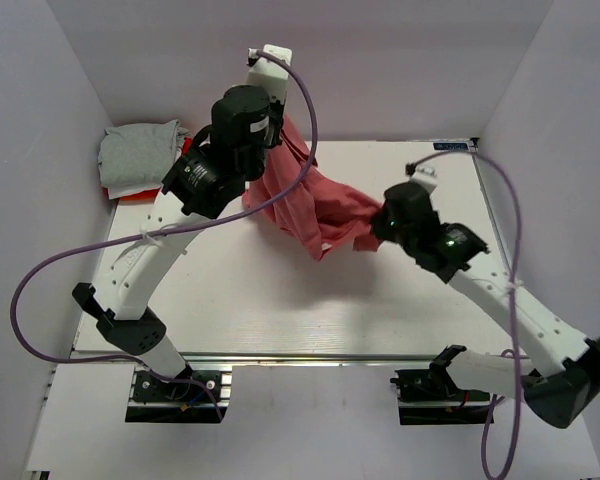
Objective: Fold and stack the t-shirts
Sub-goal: Flatten out the tshirt
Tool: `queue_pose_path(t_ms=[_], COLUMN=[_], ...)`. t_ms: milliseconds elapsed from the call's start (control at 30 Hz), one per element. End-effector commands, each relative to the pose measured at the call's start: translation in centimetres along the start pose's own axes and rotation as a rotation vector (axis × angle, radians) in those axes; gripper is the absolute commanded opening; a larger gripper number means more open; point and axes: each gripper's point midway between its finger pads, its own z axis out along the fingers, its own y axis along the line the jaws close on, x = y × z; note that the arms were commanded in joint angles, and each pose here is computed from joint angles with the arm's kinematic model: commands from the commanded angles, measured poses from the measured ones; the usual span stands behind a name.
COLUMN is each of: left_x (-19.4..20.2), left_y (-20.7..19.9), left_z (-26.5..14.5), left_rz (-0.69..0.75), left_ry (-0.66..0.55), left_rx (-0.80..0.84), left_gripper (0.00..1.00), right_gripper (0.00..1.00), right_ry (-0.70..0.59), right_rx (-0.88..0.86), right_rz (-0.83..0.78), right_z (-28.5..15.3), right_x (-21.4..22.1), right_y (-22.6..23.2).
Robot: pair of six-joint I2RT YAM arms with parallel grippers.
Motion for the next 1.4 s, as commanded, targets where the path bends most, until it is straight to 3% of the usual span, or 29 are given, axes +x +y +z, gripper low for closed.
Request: queue_pose_path(t_ms=[0,33,67,133,233,267,500,633,733,867,1167,1367], left_x=[-7.8,-9.4,-10.2,-12.2,-15.3,-16.8,-19.6,-19.1,-18.7,-18.2,-15.4,-11.7], left_y=[5.7,6.8,7.5,9.3,11.9,13.4,16.5,20.2,21.1,20.6,15.2,12.8], left_z=[-3.4,-4.7,-5.1,-6.8,-10.2,-12.6,-17.6,-20.2,-21.2,-20.9,-12.9,-7.4], left_rz=[-0.071,-0.097,-0.109,-0.129,-0.180,-0.236,-0.323,-0.398,-0.397,-0.370,-0.263,-0.138], left_ry=[-0.231,-0.280,-0.300,-0.367,-0.498,-0.566,-0.722,-0.749,-0.749,-0.733,-0.591,-0.518], left_rx=[-0.143,-0.151,-0.173,-0.202,-0.212,-0.215,-0.187,-0.305,-0.319,-0.306,-0.325,-0.455], left_gripper=[0.00,0.00,0.00,0.00,0.00,0.00,0.00,0.00,0.00,0.00,0.00,0.00], right_gripper=[0.00,0.00,0.00,0.00,0.00,0.00,0.00,0.00,0.00,0.00,0.00,0.00], right_ry=[-0.235,-0.276,-0.365,-0.459,-0.682,-0.715,-0.943,-1.075,-1.116,-1.089,-0.888,-0.898], right_rx=[0.063,0.070,0.033,0.056,-0.004,-0.026,-0.305,-0.187,-0.084,-0.119,0.008,0.201], right_rz=[-0.137,-0.199,-0.158,-0.161,-0.087,-0.081,-0.237,-0.198,-0.146,-0.196,-0.359,-0.377], right_z=[-5.9,-7.2,-10.1,-12.7,-20.9,-22.2,-33.1,-36.5,-37.2,-35.7,-24.6,-19.9], right_x=[-8.9,-10.3,-13.8,-16.6,-23.3,-24.2,-29.2,-31.0,-31.1,-30.6,-30.1,-30.5], right_y=[-0.7,-0.9,0.1,-0.4,0.0,0.1,3.5,0.1,-2.6,-1.3,3.4,2.6])
